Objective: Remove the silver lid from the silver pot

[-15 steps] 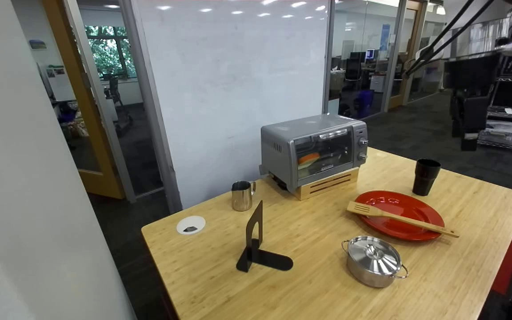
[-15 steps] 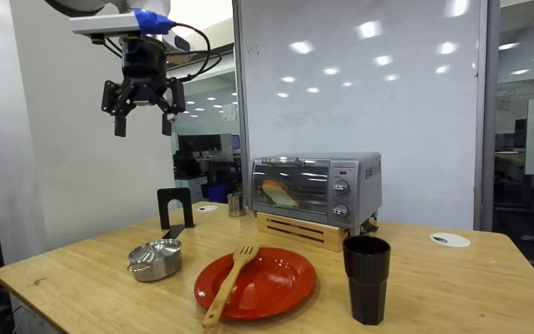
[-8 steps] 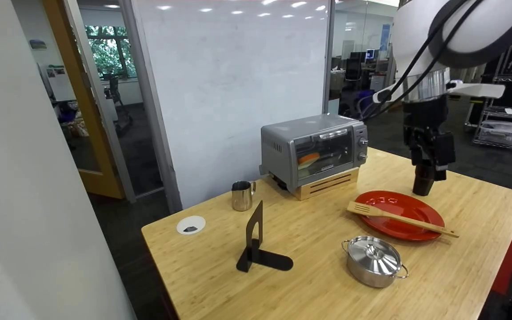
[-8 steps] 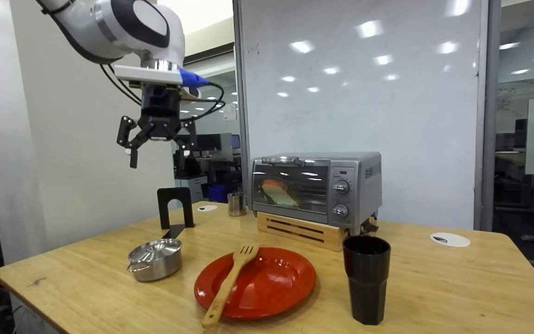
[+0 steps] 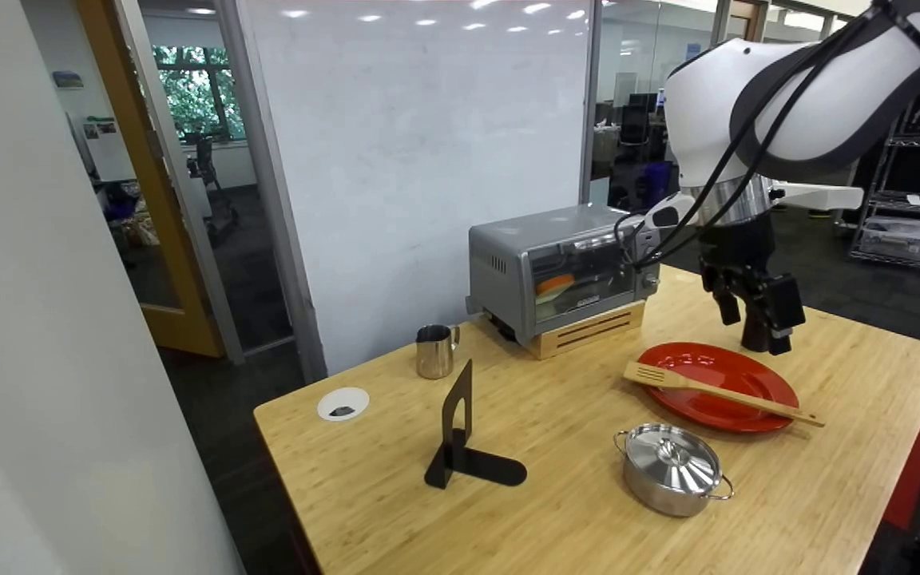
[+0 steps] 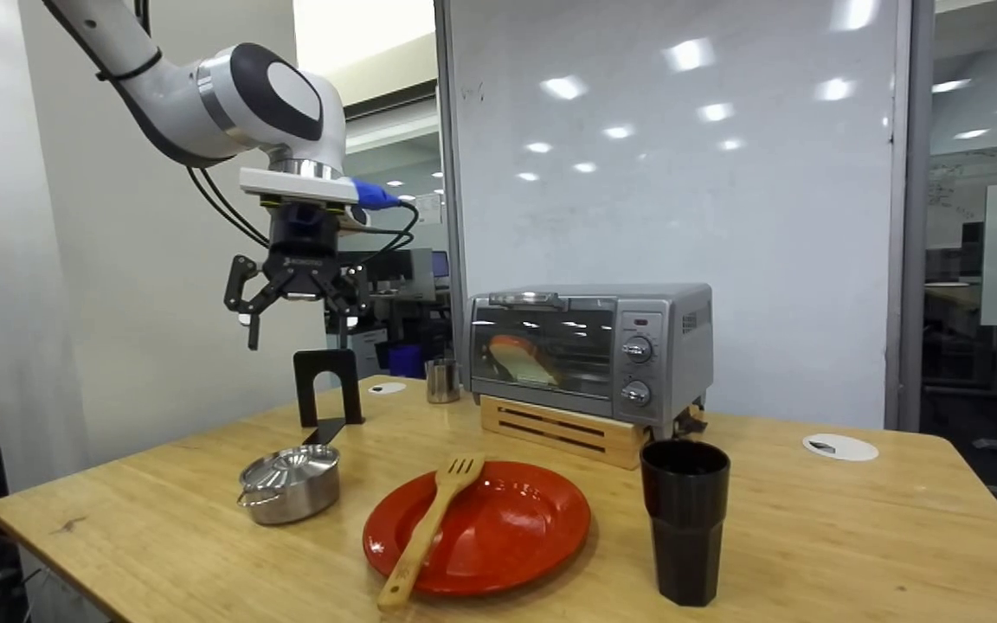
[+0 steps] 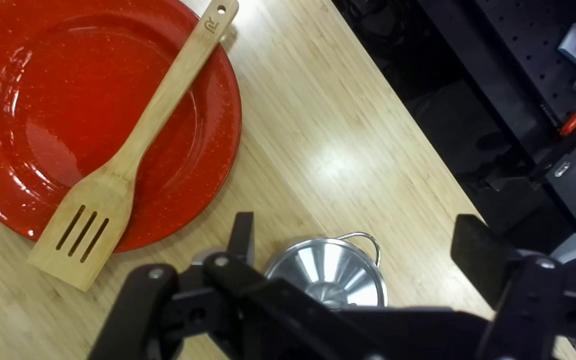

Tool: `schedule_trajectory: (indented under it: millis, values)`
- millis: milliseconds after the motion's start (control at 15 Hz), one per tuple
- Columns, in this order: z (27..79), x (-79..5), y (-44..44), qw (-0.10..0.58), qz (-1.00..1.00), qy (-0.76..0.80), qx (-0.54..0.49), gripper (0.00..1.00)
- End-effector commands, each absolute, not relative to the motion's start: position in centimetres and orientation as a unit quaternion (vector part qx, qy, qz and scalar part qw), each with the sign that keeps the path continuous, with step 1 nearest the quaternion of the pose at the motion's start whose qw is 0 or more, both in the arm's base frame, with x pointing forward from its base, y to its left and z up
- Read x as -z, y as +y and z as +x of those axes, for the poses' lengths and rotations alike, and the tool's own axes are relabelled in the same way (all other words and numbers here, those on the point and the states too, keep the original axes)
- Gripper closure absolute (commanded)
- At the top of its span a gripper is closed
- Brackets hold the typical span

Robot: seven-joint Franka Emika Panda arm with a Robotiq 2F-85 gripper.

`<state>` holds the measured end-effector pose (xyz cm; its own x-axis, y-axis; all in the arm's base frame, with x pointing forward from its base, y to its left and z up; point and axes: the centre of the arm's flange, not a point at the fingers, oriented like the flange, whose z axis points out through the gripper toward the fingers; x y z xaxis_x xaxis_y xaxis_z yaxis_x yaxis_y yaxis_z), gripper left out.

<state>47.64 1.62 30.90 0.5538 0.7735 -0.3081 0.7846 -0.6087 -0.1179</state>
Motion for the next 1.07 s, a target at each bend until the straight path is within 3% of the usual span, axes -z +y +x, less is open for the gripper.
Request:
schedule_trajectory:
  millis: [0, 1000]
  values:
    - [47.7, -30.9, 1.6, 0.017, 0.881, 0.442, 0.166, 0.0]
    - [48.3, -21.2, 9.1, 0.006, 0.648, 0.725, 0.233, 0.0]
